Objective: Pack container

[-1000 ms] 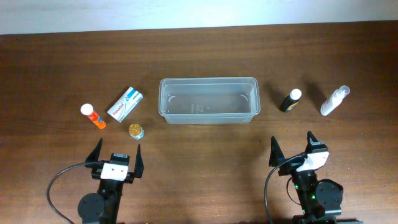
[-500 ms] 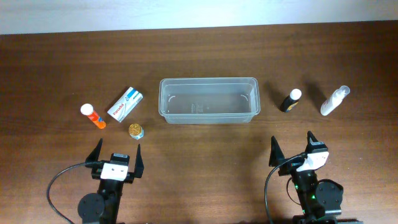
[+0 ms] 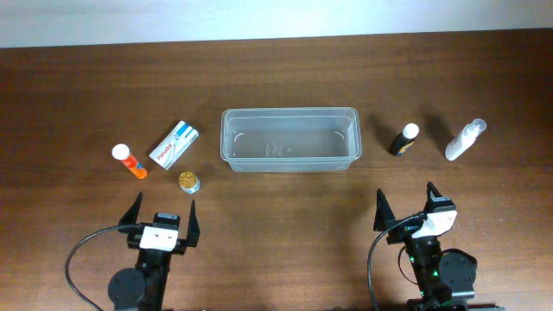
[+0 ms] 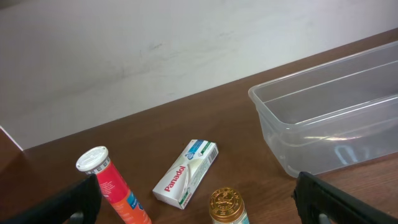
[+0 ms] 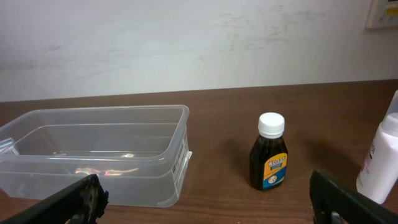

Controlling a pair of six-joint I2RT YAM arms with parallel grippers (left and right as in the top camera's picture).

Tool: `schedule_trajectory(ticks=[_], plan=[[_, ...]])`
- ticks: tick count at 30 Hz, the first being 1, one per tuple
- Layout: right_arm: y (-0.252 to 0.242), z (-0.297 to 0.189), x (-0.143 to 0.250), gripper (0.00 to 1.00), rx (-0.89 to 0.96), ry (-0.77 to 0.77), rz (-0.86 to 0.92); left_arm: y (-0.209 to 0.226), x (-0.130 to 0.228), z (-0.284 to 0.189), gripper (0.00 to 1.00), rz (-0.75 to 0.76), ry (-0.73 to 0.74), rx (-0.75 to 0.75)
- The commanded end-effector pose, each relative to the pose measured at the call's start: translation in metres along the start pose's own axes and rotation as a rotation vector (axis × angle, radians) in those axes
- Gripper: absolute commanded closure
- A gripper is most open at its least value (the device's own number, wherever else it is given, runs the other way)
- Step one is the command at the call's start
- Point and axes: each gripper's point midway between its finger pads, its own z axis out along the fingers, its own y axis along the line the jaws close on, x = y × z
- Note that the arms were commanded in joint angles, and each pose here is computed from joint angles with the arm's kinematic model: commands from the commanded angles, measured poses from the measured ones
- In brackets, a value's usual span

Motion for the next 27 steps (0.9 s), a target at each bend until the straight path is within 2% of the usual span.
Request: schedule_trajectory(ticks=[1, 7, 14, 18, 27], plan=[[-0.004, 0.000, 0.002, 0.02, 0.022, 0.000, 0.004, 0.001, 0.001, -0.001, 0.01, -0.010, 0.002, -0.008], [-0.020, -0.002, -0.006, 0.02, 0.112, -0.028, 0.056, 0.001, 0.001, -0.001, 0.01, -0.010, 0.002, -0.008], [-0.035, -0.019, -0.067, 0.02, 0.244, -0.095, 0.073, 0.001, 0.001, -0.001, 0.01, -0.010, 0.002, -0.008], [-0.039, -0.018, -0.094, 0.02, 0.298, 0.023, 0.070, 0.001, 0.001, -0.001, 0.01, -0.010, 0.002, -0.008], [-0.055, 0.028, -0.135, 0.02, 0.446, 0.468, 0.117, 0.001, 0.001, -0.001, 0.01, -0.010, 0.002, -0.008]])
